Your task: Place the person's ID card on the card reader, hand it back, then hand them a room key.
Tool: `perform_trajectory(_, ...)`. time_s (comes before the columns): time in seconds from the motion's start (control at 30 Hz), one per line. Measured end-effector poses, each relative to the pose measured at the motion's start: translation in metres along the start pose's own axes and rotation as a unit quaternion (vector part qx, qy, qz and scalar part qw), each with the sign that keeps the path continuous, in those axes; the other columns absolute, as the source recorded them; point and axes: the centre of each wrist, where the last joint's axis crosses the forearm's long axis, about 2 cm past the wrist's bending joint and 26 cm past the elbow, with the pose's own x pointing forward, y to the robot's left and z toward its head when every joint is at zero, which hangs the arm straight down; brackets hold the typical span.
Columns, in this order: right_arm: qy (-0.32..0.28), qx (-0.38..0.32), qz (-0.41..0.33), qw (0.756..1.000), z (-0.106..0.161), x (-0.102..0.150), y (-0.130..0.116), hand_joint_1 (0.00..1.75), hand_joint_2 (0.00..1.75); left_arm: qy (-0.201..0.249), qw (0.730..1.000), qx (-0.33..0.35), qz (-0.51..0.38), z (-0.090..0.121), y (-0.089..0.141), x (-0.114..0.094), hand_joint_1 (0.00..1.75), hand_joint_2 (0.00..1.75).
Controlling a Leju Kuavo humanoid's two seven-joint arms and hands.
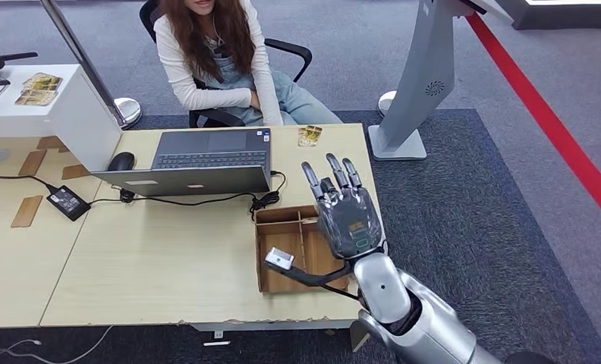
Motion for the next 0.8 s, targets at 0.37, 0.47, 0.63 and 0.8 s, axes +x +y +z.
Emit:
perform_trajectory(0.37, 0.001, 0.02, 0.035, 0.999, 0.001, -0.008, 0.015, 1.75, 1.75, 0.002, 1.0, 0.0, 0.002, 0.0, 0.0, 0.0, 0.0, 0.0)
perform_trajectory(0.47, 0.006, 0.023, 0.042, 0.999, 0.001, -0.012, 0.016, 1.75, 1.75, 0.001, 1.0, 0.0, 0.002, 0.0, 0.0, 0.0, 0.0, 0.0)
perform_trajectory(0.63, 0.011, 0.027, 0.048, 0.998, 0.002, -0.016, 0.018, 1.75, 1.75, 0.003, 1.0, 0.0, 0.003, 0.0, 0.0, 0.0, 0.0, 0.0)
perform_trajectory(0.8, 0.018, 0.03, 0.049, 0.998, 0.002, -0.021, 0.019, 1.75, 1.75, 0.006, 1.0, 0.0, 0.004, 0.0, 0.0, -0.001, 0.0, 0.0)
